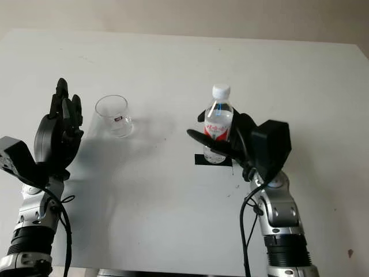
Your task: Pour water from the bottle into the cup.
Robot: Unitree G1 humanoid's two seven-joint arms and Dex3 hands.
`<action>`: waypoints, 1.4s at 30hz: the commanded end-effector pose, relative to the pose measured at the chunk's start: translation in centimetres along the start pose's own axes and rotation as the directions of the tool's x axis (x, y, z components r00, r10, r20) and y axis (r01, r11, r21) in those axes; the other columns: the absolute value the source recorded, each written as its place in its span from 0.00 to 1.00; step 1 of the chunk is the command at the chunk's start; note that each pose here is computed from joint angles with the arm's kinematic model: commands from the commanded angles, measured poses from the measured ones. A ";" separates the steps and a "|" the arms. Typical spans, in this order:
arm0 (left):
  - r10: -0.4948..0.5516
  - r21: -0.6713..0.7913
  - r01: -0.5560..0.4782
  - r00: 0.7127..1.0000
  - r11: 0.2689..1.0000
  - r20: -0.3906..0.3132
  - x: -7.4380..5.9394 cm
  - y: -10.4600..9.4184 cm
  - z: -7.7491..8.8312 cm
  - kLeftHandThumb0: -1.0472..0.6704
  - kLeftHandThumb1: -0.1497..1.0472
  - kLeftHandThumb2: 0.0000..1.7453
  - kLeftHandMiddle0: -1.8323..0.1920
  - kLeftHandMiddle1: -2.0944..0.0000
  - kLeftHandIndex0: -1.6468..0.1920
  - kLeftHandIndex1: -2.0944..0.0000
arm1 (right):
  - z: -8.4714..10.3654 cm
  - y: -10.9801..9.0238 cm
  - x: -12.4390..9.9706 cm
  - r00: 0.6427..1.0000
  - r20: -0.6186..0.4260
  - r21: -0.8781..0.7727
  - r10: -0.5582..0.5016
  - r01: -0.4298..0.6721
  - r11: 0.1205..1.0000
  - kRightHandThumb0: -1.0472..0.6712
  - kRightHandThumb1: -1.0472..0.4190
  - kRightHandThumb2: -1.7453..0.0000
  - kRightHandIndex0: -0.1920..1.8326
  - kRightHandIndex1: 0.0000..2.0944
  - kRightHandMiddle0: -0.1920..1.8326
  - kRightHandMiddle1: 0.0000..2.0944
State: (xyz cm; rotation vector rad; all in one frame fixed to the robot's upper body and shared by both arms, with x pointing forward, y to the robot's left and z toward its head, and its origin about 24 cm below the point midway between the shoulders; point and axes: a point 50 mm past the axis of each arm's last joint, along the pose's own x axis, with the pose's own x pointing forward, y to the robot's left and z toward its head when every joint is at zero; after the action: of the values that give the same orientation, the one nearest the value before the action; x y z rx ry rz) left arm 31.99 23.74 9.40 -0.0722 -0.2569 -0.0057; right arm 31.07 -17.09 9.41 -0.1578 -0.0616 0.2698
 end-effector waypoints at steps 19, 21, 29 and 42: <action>0.004 0.026 -0.005 1.000 1.000 0.017 0.2 0.5 0.7 0.19 1.00 0.42 1.00 1.00 1.00 1.00 | -3.6 0.9 -1.0 0.998 -0.055 0.007 -0.005 0.005 1.000 0.38 0.00 0.95 0.37 1.00 0.32 1.00; 0.007 0.025 -0.007 1.000 1.000 0.015 0.2 0.5 0.7 0.19 1.00 0.42 1.00 1.00 1.00 1.00 | -3.7 0.9 -1.1 0.998 -0.055 0.035 -0.009 0.011 0.999 0.38 0.00 0.95 0.32 1.00 0.27 1.00; 0.004 0.022 -0.004 1.000 1.000 0.013 0.3 0.6 0.7 0.19 1.00 0.42 1.00 1.00 1.00 1.00 | -4.1 0.7 -1.6 0.997 -0.064 0.129 -0.049 0.057 0.990 0.33 0.03 0.97 0.12 1.00 0.08 1.00; 0.005 0.028 -0.005 1.000 1.000 0.010 0.5 0.6 0.7 0.18 1.00 0.41 1.00 1.00 1.00 1.00 | -4.4 0.8 -2.1 0.999 0.014 0.153 0.037 -0.039 0.987 0.19 0.12 0.97 0.00 0.48 0.00 0.47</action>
State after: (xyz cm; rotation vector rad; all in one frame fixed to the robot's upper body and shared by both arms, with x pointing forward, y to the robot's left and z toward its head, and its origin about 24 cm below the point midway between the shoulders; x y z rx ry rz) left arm 32.11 24.33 9.79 -0.0535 -0.2551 0.0027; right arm 29.56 -17.19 5.43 0.0098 -0.0625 0.3142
